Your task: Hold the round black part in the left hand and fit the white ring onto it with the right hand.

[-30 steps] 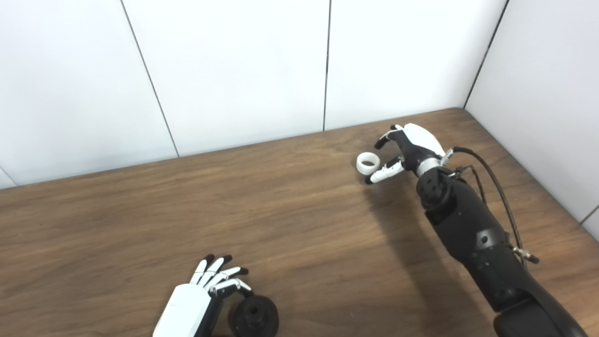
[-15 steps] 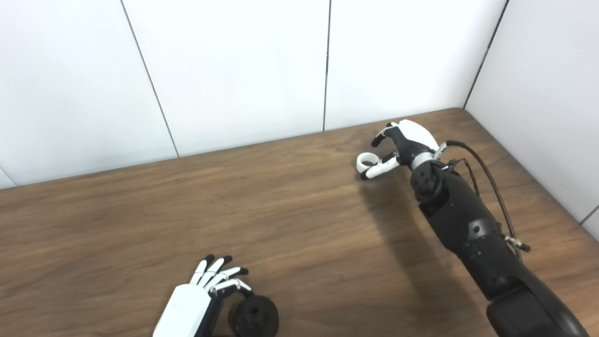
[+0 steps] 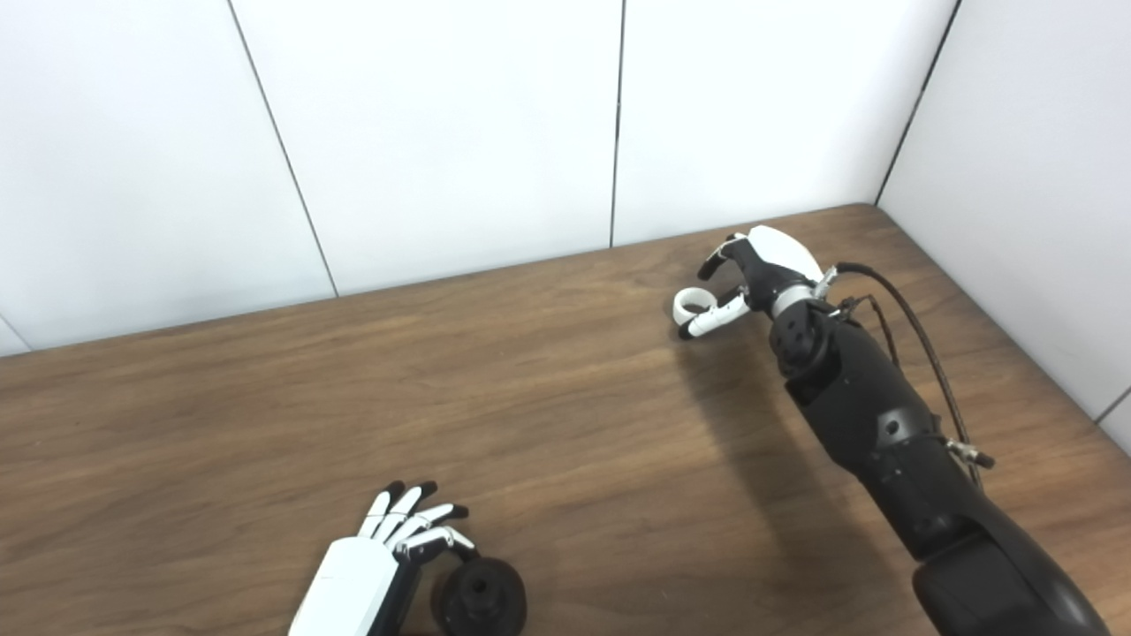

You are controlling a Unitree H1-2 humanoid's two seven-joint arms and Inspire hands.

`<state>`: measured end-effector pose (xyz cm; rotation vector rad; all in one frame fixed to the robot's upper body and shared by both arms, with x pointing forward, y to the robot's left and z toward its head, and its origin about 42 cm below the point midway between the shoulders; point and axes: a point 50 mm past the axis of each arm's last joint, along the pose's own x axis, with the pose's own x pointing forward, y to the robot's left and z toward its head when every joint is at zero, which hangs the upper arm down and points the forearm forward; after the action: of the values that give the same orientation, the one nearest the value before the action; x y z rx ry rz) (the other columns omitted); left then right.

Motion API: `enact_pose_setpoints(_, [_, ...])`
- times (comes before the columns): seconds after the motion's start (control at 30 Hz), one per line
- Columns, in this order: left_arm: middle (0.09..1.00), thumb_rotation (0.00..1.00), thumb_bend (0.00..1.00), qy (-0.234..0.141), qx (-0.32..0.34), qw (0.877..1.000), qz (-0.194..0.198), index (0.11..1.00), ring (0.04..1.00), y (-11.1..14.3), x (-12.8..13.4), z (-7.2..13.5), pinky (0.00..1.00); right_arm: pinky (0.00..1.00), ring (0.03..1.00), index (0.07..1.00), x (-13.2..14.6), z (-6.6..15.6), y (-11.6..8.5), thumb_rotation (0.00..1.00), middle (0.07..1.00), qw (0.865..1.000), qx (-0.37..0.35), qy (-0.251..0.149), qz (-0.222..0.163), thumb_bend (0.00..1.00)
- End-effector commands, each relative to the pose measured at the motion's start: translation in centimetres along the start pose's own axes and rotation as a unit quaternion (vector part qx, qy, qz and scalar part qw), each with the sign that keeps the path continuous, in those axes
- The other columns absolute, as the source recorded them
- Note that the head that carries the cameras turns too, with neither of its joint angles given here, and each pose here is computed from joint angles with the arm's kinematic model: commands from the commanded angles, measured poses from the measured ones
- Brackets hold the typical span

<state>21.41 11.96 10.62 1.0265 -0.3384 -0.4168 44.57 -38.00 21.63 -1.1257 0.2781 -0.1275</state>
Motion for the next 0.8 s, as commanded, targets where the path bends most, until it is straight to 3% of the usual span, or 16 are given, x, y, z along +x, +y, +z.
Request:
enact_pose_setpoints(0.0, [0.811, 0.06, 0.53, 0.040, 0.018, 0.997, -0.070, 0.481, 0.936, -2.14, -2.16, -1.20, 1.00, 1.00, 0.995, 0.653, 0.69, 1.86, -3.32, 0.23, 0.949, 0.999, -0.009, -0.023, -0.039, 0.81])
enact_pose_setpoints(0.77, [0.820, 0.06, 0.53, 0.044, 0.017, 0.996, -0.074, 0.482, 0.947, -1.92, -2.23, -1.04, 1.00, 1.00, 1.000, 0.612, 0.53, 1.58, -3.15, 0.23, 0.932, 0.999, -0.015, -0.017, -0.026, 0.80])
